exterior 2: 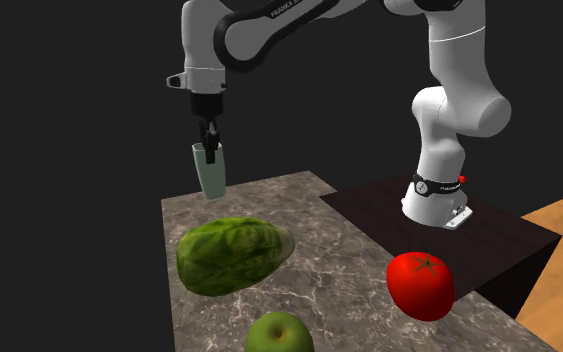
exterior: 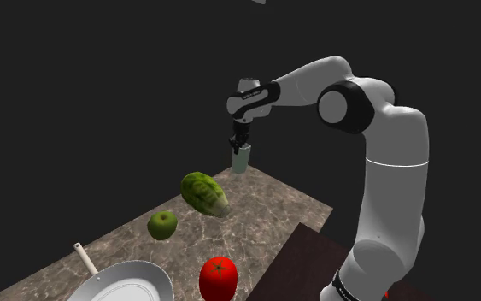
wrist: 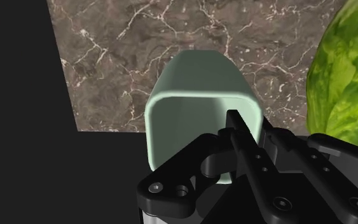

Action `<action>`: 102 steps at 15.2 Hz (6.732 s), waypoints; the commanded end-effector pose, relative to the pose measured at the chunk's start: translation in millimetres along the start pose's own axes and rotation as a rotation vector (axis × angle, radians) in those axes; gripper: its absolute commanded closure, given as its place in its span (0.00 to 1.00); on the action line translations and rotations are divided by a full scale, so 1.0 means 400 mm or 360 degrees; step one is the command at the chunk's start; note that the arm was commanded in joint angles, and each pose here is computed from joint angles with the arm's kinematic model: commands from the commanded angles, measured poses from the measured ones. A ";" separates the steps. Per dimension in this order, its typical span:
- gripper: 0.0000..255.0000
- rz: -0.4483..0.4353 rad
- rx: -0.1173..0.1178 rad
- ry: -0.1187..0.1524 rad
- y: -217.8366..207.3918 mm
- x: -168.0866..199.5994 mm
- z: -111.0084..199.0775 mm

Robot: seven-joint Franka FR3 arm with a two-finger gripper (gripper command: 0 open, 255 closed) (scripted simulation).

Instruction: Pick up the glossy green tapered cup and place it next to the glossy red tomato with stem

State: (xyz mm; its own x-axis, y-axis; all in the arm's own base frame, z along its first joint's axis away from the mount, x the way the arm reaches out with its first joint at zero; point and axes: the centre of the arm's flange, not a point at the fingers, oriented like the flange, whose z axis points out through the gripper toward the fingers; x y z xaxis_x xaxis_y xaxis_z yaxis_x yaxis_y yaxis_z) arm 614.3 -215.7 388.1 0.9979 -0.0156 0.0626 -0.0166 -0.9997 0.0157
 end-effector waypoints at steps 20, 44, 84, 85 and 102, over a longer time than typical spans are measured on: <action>1.00 0.0000 0.0000 0.0000 0.006 0.016 -0.277; 1.00 0.0000 0.0000 0.0000 -0.691 -0.181 -0.326; 1.00 0.0000 0.0000 0.0000 -1.172 -0.338 -0.015; 1.00 0.0000 0.0000 0.0000 -1.172 -0.339 -0.002; 1.00 0.0000 0.0000 0.0000 -1.175 -0.350 0.180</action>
State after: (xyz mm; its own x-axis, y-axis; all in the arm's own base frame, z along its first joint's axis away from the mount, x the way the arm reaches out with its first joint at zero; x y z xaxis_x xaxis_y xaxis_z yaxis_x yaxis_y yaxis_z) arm 486.6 255.1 300.5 0.9980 -0.0157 0.0619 -0.0167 -0.9997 0.0158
